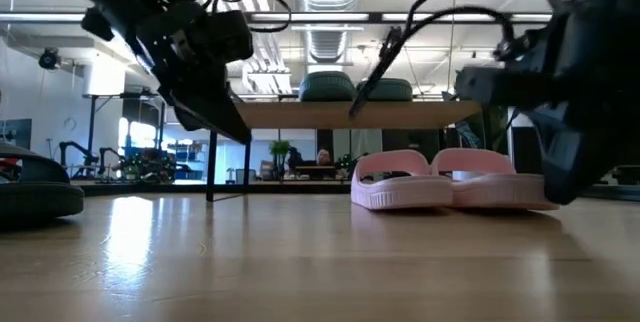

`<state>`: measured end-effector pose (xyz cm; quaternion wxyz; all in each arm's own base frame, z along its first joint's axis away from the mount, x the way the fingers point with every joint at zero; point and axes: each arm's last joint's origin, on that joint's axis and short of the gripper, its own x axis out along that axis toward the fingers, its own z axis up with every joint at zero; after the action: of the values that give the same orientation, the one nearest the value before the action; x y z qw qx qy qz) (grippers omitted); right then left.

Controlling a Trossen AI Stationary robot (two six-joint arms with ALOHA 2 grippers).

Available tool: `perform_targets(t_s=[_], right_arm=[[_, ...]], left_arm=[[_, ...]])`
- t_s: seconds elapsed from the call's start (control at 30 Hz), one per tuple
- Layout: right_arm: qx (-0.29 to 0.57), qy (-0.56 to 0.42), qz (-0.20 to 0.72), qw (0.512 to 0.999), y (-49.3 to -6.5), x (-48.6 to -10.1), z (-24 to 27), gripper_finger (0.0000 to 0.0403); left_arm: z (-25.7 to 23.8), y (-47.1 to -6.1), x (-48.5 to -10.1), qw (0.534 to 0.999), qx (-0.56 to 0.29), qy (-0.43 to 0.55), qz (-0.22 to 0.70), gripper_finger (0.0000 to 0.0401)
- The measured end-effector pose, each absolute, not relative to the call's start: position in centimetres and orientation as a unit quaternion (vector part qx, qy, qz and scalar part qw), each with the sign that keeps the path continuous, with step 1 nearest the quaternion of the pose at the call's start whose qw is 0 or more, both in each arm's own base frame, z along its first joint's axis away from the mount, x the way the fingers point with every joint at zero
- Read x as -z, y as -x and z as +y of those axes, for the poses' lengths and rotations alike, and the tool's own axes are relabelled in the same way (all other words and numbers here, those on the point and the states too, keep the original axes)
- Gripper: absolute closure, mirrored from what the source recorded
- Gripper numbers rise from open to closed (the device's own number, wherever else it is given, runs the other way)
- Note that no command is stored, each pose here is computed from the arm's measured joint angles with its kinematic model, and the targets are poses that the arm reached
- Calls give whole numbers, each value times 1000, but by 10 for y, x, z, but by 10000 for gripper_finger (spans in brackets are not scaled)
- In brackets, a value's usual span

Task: Pick and place slides into the shelf
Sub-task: Put the pink pair of slides under the shelf

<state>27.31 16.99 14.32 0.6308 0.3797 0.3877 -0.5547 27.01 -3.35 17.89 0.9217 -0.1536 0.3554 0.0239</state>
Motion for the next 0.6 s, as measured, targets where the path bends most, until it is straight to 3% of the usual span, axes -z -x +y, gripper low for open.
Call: perform_targets(t_s=[0.4, 0.6], right_arm=[[562, -340, 402, 637, -285, -146, 127, 390], [515, -351, 432, 652, -293, -158, 139, 390]], left_arm=[[-31, -261, -172, 919, -46, 171, 353, 401], [-32, -261, -172, 918, -46, 171, 354, 401]])
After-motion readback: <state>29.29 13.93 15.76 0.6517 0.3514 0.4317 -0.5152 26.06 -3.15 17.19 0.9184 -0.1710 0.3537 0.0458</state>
